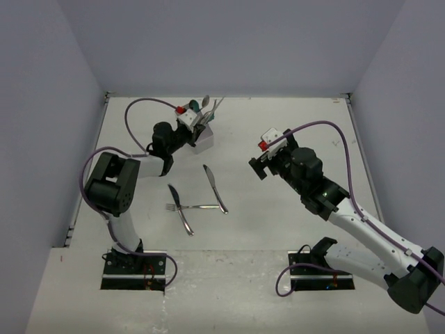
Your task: Sort the eating utensils into containers
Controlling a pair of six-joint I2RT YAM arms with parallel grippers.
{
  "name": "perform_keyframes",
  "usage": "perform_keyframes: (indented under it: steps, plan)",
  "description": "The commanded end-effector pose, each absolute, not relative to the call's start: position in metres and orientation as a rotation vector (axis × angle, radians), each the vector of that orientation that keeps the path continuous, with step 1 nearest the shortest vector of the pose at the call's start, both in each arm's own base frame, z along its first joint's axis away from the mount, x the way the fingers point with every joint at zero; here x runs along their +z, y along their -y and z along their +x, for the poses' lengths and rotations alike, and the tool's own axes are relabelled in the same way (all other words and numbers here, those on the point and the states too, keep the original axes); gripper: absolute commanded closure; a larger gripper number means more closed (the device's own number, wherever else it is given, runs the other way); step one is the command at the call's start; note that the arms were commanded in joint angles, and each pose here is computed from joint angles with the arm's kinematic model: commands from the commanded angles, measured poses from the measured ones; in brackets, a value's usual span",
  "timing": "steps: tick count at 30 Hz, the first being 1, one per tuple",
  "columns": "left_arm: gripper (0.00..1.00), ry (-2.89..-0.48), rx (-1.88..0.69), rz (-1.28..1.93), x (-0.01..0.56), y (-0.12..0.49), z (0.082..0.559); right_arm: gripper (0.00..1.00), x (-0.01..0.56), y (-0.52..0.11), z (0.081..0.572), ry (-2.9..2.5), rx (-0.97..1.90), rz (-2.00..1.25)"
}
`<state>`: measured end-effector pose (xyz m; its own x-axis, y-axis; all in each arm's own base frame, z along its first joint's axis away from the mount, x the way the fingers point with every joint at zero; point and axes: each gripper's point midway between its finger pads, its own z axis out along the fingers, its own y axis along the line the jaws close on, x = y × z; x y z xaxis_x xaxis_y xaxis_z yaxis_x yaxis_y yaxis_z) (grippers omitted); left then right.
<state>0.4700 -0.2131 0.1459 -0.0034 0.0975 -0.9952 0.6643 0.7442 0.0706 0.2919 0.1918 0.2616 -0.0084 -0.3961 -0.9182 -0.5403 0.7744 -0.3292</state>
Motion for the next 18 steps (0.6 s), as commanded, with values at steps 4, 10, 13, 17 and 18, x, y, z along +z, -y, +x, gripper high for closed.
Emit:
perform_keyframes:
  steps: [4, 10, 13, 17, 18]
  plan:
    - [1.00, -1.429, -0.417, 0.703, 0.156, 0.211, 0.481, 0.01, 0.281, -0.195, 0.299, -1.588, 0.147, -0.710]
    - [1.00, -1.457, -0.411, 0.753, 0.144, 0.213, 0.488, 0.01, 0.281, -0.194, 0.301, -1.590, 0.140, -0.711]
    - [1.00, -1.463, -0.411, 0.747, 0.139, 0.213, 0.492, 0.01, 0.279, -0.192, 0.302, -1.600, 0.132, -0.716]
    - [1.00, -1.474, -0.412, 0.732, 0.135, 0.210, 0.498, 0.01, 0.280, -0.189, 0.302, -1.606, 0.117, -0.714]
    - [1.00, -1.481, -0.408, 0.730, 0.132, 0.209, 0.499, 0.01, 0.279, -0.187, 0.303, -1.611, 0.107, -0.713]
